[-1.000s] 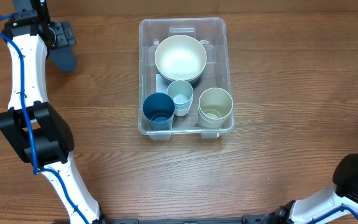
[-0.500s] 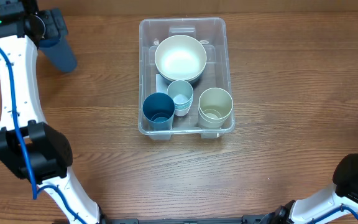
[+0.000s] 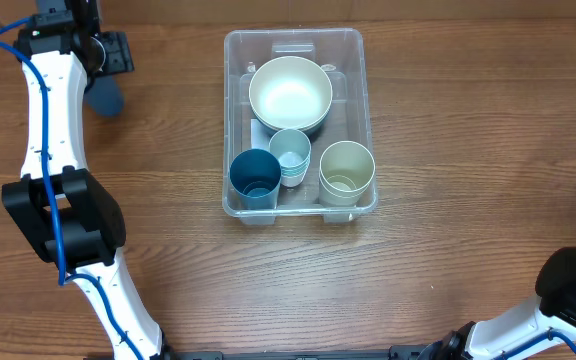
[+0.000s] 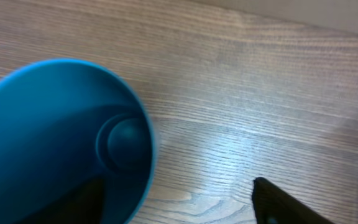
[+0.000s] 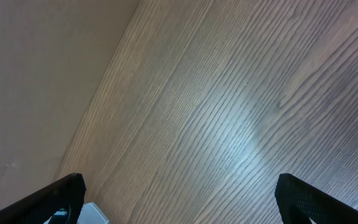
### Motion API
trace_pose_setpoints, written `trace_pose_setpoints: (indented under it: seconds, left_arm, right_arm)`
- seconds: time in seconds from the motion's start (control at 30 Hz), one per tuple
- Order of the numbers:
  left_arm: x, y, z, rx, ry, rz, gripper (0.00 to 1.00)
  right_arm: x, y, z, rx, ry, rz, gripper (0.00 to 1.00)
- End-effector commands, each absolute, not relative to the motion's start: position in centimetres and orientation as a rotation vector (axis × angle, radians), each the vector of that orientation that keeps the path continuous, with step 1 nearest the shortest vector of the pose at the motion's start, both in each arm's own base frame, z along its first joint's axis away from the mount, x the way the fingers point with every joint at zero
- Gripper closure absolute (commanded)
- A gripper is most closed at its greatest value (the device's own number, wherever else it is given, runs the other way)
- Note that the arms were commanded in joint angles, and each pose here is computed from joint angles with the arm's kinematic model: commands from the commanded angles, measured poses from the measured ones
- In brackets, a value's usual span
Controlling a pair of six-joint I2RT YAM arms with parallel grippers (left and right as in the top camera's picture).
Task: Pack container
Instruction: 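Move the left gripper to the last teal tumbler and grasp it, then lower the teal tumbler into the other teal tumbler in the bin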
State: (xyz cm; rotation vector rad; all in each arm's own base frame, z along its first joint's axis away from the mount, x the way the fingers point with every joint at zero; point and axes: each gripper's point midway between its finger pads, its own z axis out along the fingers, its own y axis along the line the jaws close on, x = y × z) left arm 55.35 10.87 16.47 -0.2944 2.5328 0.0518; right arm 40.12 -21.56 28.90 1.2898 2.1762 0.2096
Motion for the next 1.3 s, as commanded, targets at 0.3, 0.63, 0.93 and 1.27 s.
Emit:
trace_pose_setpoints:
  seconds: [0.3, 0.63, 0.93, 1.27]
  left_arm:
    - [55.4, 11.1, 12.5, -0.270, 2.621, 0.077, 0.96]
    - [52.3, 2.1, 34.4, -0.088, 2.247, 0.007, 0.96]
    - [36.7, -15.0, 43.2, 0.373, 2.179, -0.246, 0.96]
    - [27.8, -17.3, 37.0, 0.635, 2.524, -0.279, 0.96]
  right_arm:
    - [40.3, -21.7, 29.1, 1.287, 2.169, 0.198, 0.00]
    - [40.3, -21.7, 29.1, 1.287, 2.169, 0.199, 0.00]
    - [40.3, -21.7, 29.1, 1.287, 2.169, 0.198, 0.00]
    - [40.3, -21.7, 29.1, 1.287, 2.169, 0.198, 0.00]
